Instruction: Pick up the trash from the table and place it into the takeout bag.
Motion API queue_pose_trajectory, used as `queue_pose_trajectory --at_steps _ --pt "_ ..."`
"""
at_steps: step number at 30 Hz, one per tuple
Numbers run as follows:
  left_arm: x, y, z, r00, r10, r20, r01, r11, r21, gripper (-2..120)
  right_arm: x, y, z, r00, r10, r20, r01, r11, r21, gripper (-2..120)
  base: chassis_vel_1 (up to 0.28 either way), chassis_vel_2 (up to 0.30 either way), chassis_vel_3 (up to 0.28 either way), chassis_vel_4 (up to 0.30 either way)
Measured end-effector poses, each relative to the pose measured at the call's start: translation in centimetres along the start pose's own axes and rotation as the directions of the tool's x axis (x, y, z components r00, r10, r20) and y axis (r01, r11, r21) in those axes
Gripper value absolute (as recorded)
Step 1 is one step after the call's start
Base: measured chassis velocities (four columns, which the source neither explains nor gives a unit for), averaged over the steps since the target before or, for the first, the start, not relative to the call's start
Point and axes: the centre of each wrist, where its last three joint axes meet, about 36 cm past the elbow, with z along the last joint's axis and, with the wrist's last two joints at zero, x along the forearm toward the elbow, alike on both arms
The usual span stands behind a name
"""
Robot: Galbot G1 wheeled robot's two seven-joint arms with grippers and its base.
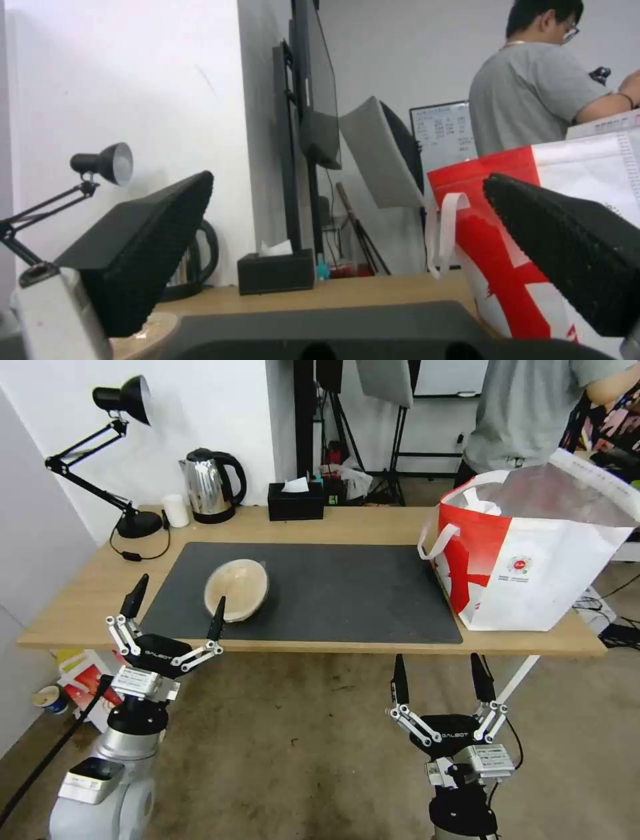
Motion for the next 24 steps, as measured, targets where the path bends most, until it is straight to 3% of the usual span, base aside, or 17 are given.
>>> queue_pose_trajectory --at_steps 2,3,7,8,12,13,17,19,24 --pt "-0.1 1.7 -0.3 0.999 0.036 -0.010 -0.036 0.998 -0.041 100 0.0 0.0 0.0 1.000 0.000 0.000 0.000 1.000 0.000 100 0.000 0.000 0.000 0.000" --pt "-0.1 1.7 -0.3 0.999 0.036 -0.010 -0.036 0.998 -0.041 100 0.0 0.0 0.0 1.000 0.000 0.000 0.000 1.000 0.000 100 0.000 0.000 0.000 0.000" --pt "-0.2 5.9 -0.7 0.994 0.097 -0.041 -0.103 0.983 -0.149 100 0.0 0.0 0.0 1.000 0.000 0.000 0.000 1.000 0.000 100 0.000 0.000 0.000 0.000" --pt "-0.2 5.9 -0.7 0.994 0.097 -0.041 -0.103 0.983 -0.149 100 0.0 0.0 0.0 1.000 0.000 0.000 0.000 1.000 0.000 100 0.000 0.000 0.000 0.000" --pt "-0.6 9.8 -0.9 0.984 0.157 -0.078 -0.172 0.953 -0.249 100 0.0 0.0 0.0 1.000 0.000 0.000 0.000 1.000 0.000 100 0.000 0.000 0.000 0.000" --pt "-0.6 9.8 -0.9 0.984 0.157 -0.078 -0.172 0.953 -0.249 100 0.0 0.0 0.0 1.000 0.000 0.000 0.000 1.000 0.000 100 0.000 0.000 0.000 0.000" --pt "-0.5 13.0 -0.6 0.965 0.224 -0.134 -0.257 0.907 -0.334 100 0.0 0.0 0.0 1.000 0.000 0.000 0.000 1.000 0.000 100 0.000 0.000 0.000 0.000" --pt "-0.5 13.4 -0.5 0.962 0.233 -0.142 -0.269 0.899 -0.345 100 0.0 0.0 0.0 1.000 0.000 0.000 0.000 1.000 0.000 100 0.000 0.000 0.000 0.000" --pt "-1.0 15.7 -0.3 0.935 0.300 -0.189 -0.353 0.841 -0.410 100 0.0 0.0 0.0 1.000 0.000 0.000 0.000 1.000 0.000 100 0.000 0.000 0.000 0.000"
